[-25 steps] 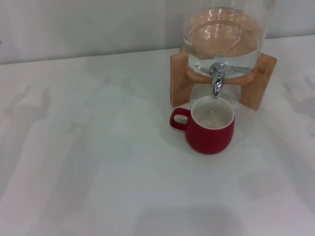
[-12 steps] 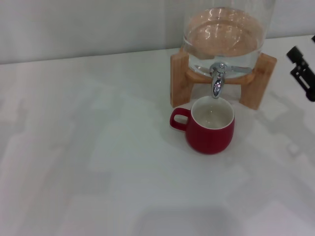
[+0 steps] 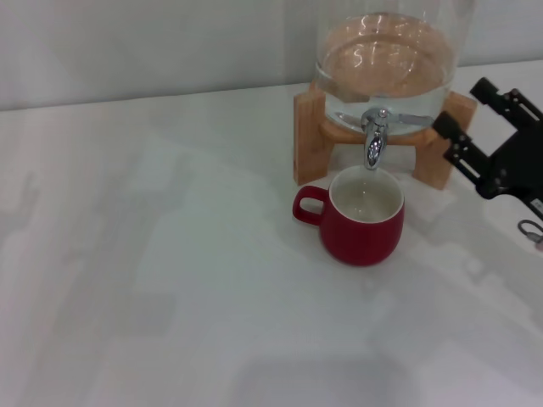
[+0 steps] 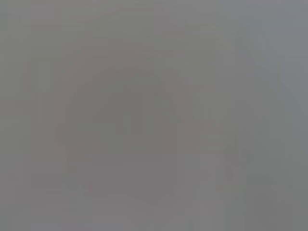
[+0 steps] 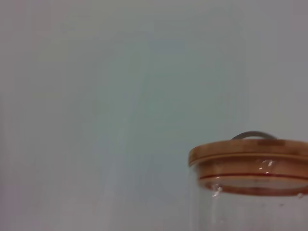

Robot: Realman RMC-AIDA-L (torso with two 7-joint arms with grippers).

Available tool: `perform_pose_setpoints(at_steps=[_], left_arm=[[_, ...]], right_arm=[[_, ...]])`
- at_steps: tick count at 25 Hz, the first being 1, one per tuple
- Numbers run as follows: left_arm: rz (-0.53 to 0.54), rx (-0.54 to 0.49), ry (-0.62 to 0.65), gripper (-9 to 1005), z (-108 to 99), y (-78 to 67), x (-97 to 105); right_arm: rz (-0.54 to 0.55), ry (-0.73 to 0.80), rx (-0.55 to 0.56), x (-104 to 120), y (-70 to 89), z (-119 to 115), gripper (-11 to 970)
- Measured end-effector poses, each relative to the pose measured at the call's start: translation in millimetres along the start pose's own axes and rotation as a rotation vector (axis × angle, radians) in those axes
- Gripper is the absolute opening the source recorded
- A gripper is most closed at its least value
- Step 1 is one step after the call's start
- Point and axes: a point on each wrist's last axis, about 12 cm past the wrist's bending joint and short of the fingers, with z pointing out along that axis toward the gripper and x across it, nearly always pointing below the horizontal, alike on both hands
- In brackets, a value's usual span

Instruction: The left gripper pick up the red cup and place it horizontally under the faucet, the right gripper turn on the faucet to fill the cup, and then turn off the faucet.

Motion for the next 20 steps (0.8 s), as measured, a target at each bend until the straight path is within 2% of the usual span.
perform_pose_setpoints(at_steps=[6, 20], left_arm=[[-0.006, 0.014, -0.01, 747, -2.5, -2.4, -0.7], [-0.01, 0.029, -0.03, 747, -5.5, -5.4, -2.3]], right_arm=[[0.001, 0.033, -0.035, 5.2, 0.7, 13.1, 617], [-0.026, 0.102, -0.019, 11.5, -9.0, 18.7, 617]])
